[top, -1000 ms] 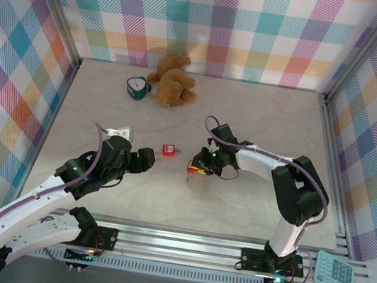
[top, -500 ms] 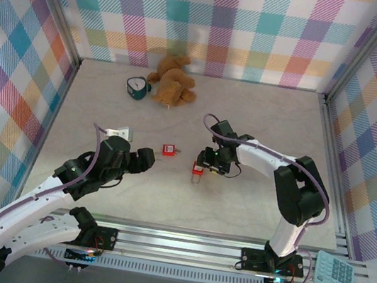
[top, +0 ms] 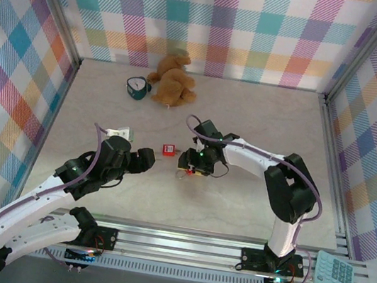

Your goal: Unlock with the key

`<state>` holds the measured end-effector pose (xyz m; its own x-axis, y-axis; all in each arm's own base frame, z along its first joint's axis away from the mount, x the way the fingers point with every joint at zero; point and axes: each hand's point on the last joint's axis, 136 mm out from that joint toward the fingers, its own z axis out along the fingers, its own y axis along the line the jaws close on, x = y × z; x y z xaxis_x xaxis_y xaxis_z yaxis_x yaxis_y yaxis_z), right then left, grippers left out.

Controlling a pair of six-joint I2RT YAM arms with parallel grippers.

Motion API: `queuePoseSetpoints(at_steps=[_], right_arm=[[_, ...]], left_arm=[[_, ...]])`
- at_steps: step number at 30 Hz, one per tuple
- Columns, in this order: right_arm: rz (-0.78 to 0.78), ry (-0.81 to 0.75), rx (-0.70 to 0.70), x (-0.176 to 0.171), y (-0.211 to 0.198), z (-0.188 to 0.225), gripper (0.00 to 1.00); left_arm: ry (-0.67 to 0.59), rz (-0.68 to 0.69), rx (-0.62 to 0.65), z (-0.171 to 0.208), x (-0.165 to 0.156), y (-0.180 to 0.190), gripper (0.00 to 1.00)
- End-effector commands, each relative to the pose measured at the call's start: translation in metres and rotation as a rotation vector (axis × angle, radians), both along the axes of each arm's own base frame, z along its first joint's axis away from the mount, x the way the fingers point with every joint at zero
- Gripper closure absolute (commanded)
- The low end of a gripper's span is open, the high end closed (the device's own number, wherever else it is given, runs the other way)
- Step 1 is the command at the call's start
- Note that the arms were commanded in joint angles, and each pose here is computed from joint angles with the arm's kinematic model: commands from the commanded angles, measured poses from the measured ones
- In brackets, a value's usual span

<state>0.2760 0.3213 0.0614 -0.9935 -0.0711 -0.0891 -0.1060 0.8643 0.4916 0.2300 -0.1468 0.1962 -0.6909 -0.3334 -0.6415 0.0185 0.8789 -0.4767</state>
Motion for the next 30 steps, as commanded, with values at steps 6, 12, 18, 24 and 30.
queuePoseSetpoints(at_steps=[6,12,18,24,30], right_arm=[[-0.018,-0.194,-0.166,0.047,-0.069,0.055,0.39],[0.006,-0.184,-0.403,0.091,-0.134,0.042,0.52],[-0.034,-0.094,-0.316,0.112,-0.143,0.020,0.69],[-0.037,-0.018,-0.205,0.110,-0.122,0.002,0.75],[-0.051,0.017,-0.192,0.103,-0.121,-0.013,0.80]], left_arm=[[-0.011,0.034,-0.014,0.002,-0.005,0.011,0.27],[0.003,0.022,-0.028,0.002,-0.003,0.005,0.27],[0.022,0.016,-0.036,0.004,-0.006,0.003,0.27],[0.027,0.031,-0.051,0.002,-0.008,0.006,0.28],[0.044,0.037,-0.070,-0.005,-0.010,0.005,0.29]])
